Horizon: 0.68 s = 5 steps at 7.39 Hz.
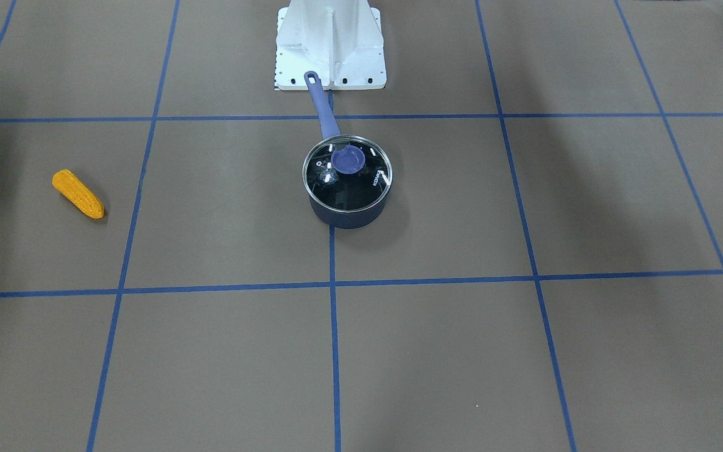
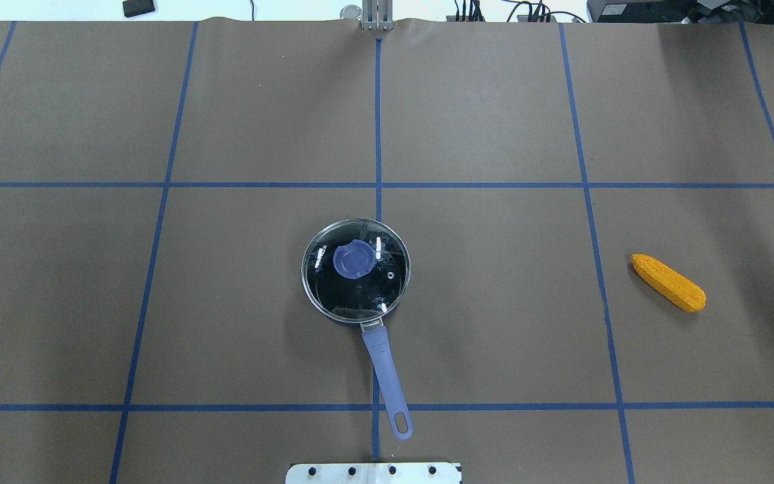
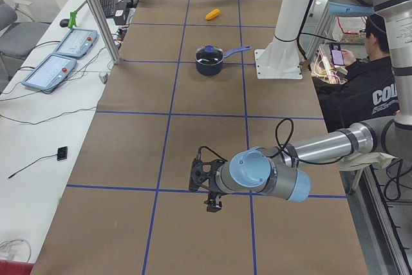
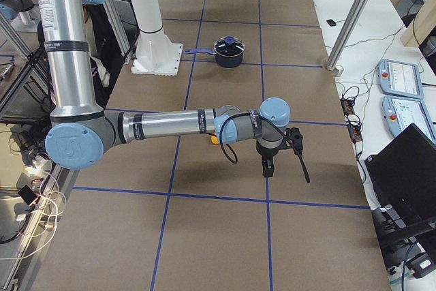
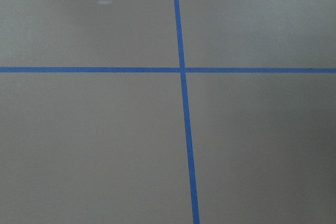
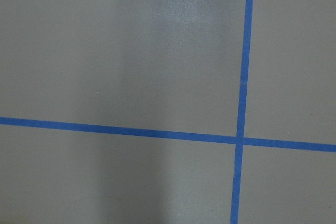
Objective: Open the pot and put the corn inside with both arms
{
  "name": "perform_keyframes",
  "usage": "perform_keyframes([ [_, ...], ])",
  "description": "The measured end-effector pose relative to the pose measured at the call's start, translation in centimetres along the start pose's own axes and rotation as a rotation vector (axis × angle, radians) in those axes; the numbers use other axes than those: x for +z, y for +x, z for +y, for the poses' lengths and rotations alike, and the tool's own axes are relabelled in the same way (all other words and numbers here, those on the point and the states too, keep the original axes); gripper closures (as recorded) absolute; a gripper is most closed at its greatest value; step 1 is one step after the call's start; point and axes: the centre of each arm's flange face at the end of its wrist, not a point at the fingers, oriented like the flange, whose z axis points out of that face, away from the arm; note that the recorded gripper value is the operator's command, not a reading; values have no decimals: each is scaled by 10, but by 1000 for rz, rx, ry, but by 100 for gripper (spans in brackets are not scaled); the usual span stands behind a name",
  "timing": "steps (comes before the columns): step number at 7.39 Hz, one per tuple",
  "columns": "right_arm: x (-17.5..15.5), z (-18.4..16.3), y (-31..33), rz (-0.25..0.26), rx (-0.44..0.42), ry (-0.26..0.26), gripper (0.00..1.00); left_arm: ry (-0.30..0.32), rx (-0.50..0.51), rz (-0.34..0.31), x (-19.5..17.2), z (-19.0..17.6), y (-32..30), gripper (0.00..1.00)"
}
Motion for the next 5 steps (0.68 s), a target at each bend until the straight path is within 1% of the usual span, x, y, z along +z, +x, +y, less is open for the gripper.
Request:
perform_keyframes([
  [4,-6,-5,-8,1,-17,14,0,-2,1,1,1,-1,0,2],
  [5,-7,-6,-16,-3,-49,20,0,-1,2,1,1,-2,1,2],
])
